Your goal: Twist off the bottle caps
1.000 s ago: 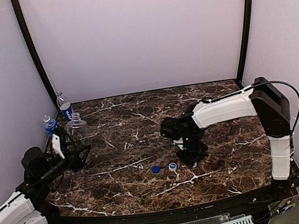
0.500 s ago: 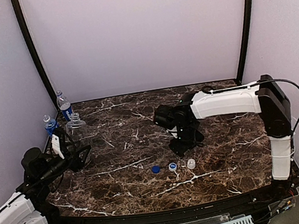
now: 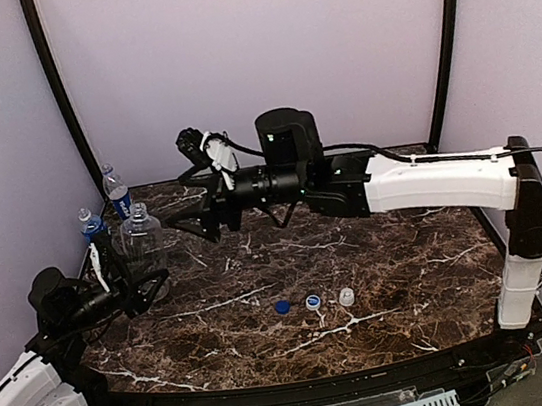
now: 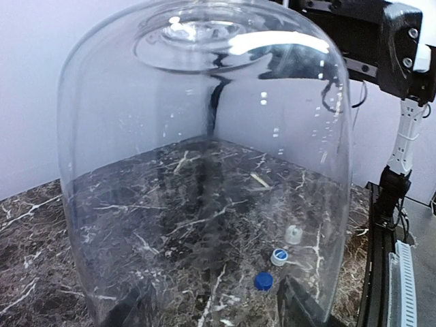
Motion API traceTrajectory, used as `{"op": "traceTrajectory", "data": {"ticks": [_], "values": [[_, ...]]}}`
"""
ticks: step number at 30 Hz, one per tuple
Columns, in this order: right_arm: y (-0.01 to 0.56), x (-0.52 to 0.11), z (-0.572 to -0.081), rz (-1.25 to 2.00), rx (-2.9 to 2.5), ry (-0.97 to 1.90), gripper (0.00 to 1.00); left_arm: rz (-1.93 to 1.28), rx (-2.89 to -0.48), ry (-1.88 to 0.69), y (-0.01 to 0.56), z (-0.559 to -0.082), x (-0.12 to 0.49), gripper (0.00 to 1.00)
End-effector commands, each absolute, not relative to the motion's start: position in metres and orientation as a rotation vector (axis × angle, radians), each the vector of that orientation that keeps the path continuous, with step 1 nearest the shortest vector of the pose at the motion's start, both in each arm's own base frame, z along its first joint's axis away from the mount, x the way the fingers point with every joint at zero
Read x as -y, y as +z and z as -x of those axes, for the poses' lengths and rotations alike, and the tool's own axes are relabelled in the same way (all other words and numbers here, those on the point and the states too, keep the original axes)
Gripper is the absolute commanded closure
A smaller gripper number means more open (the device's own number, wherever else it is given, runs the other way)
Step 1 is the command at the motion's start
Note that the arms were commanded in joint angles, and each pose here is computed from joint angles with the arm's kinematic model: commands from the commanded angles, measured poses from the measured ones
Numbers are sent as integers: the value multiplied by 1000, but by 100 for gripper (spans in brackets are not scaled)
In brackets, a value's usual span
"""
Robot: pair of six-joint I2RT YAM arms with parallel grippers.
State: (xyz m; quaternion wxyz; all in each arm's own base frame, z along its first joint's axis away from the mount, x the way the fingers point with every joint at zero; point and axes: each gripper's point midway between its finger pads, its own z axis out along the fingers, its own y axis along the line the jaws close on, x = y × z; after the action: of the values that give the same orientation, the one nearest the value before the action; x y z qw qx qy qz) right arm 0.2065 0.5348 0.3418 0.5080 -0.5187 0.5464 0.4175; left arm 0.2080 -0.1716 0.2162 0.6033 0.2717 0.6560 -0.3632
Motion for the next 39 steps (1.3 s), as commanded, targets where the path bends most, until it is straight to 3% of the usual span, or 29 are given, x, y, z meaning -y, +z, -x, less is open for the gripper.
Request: {"op": "traceTrajectory", "data": {"ticks": [1,13,24,27,31,37,39], "values": [[387,-569,-186,1243,-992,1266,10,-744,-1376,-908,255,-191,183,73],[351,-603,-172,1315,-1049,1471,18,-737,-1371,-923,271,-197,186,73],[335,-605,-175,1335,-1090,1450,38,-735,-1385,-914,268,-199,186,74],[330,-608,-174,1353,-1104,1457,28,-736,-1378,-906,271,-201,186,74],[326,-612,-176,1367,-1118,1462,23,-739,-1368,-898,275,-201,186,74],[324,-613,-174,1375,-1110,1470,20,-740,-1368,-897,274,-201,186,74],[325,-613,-173,1377,-1103,1470,25,-742,-1370,-896,273,-201,186,74]]}}
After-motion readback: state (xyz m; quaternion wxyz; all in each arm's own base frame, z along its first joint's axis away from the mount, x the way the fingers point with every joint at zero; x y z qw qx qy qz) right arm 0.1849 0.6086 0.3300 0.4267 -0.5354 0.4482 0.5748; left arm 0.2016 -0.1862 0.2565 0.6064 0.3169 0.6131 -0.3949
